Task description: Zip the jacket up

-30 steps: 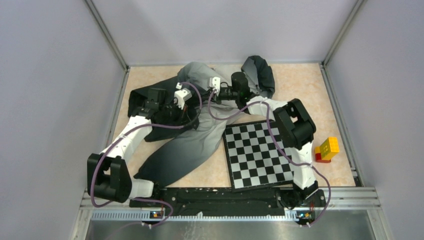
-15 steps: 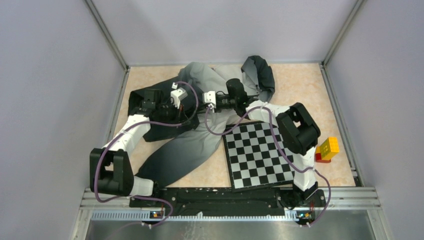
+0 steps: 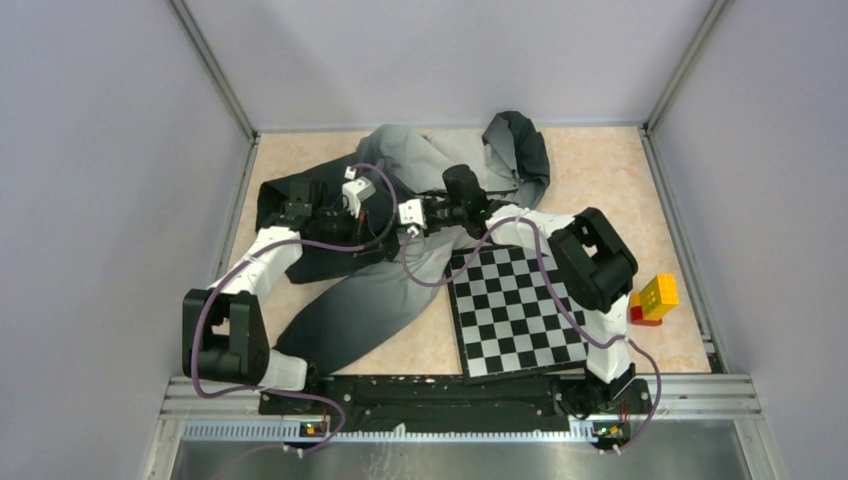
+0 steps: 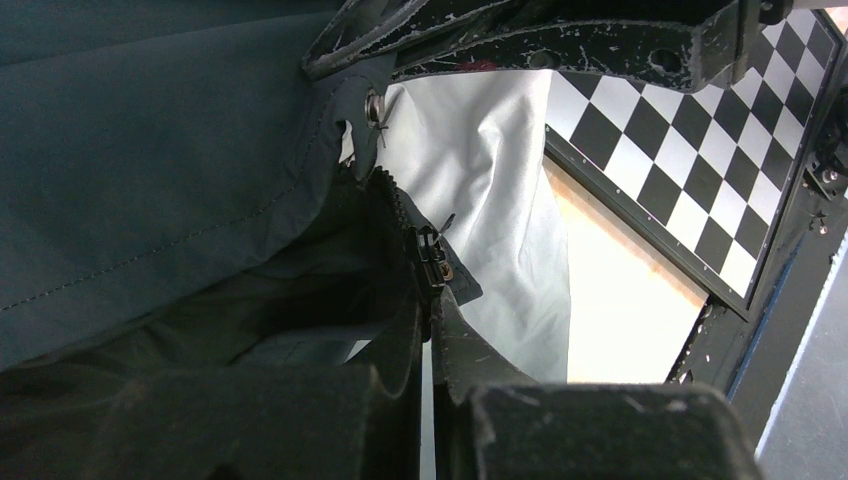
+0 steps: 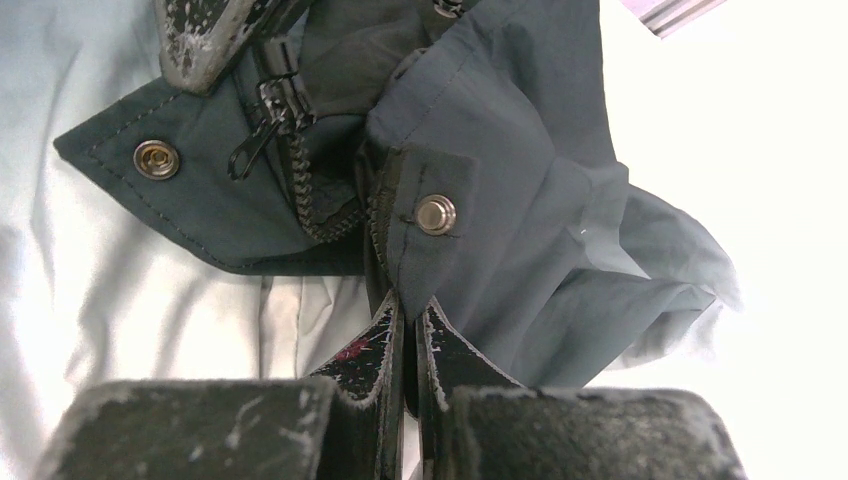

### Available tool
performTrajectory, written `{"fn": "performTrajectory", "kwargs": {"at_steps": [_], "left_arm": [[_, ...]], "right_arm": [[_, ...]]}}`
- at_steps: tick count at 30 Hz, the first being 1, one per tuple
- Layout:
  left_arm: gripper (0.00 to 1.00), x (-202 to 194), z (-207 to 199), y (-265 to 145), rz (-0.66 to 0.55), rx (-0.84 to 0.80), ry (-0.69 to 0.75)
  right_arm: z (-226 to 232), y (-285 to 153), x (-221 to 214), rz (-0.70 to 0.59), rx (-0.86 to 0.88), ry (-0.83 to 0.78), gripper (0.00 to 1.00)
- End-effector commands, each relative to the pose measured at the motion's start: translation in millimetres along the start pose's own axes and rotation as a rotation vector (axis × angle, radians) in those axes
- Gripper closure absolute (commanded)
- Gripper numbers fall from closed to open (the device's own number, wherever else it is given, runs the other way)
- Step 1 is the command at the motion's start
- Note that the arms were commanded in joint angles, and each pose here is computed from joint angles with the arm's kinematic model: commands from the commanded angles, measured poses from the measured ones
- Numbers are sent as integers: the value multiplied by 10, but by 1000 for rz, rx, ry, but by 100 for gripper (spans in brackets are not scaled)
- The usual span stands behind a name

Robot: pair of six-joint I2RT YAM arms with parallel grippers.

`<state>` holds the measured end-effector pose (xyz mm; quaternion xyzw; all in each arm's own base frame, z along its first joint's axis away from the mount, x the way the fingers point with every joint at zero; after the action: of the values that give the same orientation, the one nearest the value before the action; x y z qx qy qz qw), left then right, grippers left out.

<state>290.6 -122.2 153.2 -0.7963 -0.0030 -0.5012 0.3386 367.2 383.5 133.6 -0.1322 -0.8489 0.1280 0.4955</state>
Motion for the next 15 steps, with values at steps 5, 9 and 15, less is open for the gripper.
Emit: {"fn": "performTrajectory", "kwargs": {"at_steps": [5, 9, 15], "left_arm": [[100, 105, 54, -6, -24, -2, 29], [100, 88, 61, 7, -18, -6, 19], [100, 74, 68, 28, -8, -16, -2]], "right_arm": [[-106, -110, 246, -24, -61, -126, 100], [-112, -152, 279, -30, -80, -148, 100], [-247, -157, 366, -99, -182, -109, 100]]}}
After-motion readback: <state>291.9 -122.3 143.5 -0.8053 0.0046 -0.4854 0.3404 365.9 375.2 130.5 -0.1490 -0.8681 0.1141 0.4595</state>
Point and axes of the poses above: each gripper's point midway between its finger pads, its own y axis out along the fingers, its own z axis along the line the jaws close on, x = y × z, the point moved 4 cm from there along -y, back along the fingers, and after that the axes turned 8 degrees about y, right-handed, at the moved point
